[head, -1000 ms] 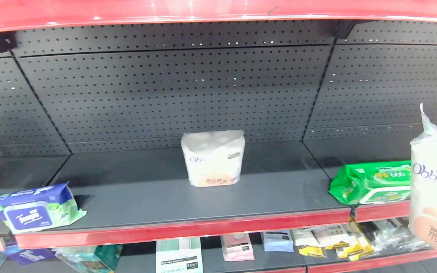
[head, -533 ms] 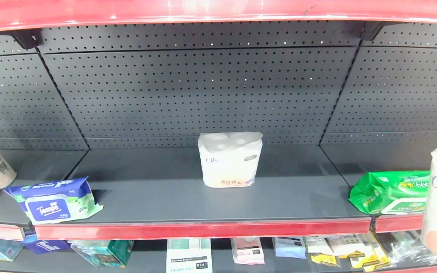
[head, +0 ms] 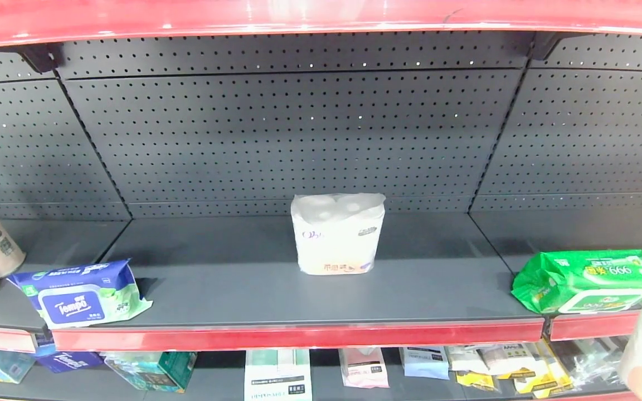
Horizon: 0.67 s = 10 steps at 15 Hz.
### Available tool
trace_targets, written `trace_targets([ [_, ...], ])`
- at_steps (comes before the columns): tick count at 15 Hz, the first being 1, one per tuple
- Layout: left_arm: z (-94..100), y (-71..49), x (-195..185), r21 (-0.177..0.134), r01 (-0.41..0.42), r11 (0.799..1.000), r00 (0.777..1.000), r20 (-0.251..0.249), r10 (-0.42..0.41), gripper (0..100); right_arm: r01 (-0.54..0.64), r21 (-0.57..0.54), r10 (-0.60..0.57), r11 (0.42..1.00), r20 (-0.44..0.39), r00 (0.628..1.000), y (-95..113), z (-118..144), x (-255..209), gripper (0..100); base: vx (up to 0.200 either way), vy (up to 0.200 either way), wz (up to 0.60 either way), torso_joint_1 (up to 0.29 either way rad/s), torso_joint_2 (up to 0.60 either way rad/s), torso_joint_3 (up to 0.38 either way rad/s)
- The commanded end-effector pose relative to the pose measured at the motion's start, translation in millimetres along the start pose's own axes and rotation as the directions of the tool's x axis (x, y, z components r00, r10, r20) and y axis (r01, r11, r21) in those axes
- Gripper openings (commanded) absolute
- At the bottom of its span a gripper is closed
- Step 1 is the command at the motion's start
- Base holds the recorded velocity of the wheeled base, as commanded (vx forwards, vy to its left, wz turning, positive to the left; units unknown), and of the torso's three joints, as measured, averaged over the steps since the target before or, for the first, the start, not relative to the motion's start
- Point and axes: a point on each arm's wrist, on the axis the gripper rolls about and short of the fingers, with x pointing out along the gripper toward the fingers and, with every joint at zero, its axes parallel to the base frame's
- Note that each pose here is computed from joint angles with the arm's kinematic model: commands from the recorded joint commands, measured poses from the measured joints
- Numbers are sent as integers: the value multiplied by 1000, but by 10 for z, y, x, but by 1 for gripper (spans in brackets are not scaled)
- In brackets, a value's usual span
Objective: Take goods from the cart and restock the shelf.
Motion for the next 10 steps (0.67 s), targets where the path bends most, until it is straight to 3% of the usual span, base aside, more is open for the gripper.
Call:
trace_targets([
  [1,499,59,816,-2,25,1000,959,-281,-25,100,4,3,-4,1000,14,1000,3,-43,-36,0,0,0,0,0,0,0],
  [2,439,67,968,14,35,999,936,-352,-27,100,9,1,-10,1000,16,1000,2,-43,-41,0,0,0,0,0,0,0],
  [3,403,71,1086,32,50,998,919,-392,-33,100,13,0,-13,1000,18,1000,1,-39,-44,0,0,0,0,0,0,0],
  [4,343,41,1378,29,166,986,896,-422,-139,100,14,-3,-14,1000,16,1000,1,-39,-42,0,0,0,0,0,0,0],
  [5,330,25,1504,0,237,972,884,-415,-215,100,14,-2,-14,1000,15,1000,1,-34,-38,0,0,0,0,0,0,0],
  [6,244,20,1787,-79,371,925,830,-419,-369,100,16,-2,-16,1000,15,1000,2,-43,-41,0,0,0,0,0,0,0],
  [7,181,4,1965,-115,461,880,785,-410,-465,100,19,-3,-19,1000,14,1000,2,-49,-45,0,0,0,0,0,0,0],
  [8,133,-10,2045,-124,503,856,760,-409,-505,100,20,-3,-20,1000,14,1000,3,-51,-44,0,0,0,0,0,0,0],
  [9,23,-54,2271,-96,601,793,707,-399,-584,100,25,-13,-25,1000,16,1000,0,-34,-43,0,0,0,0,0,0,0],
  [10,-22,-73,2413,-78,635,769,689,-392,-609,100,26,-17,-25,1000,17,1000,-1,-26,-43,0,0,0,0,0,0,0],
])
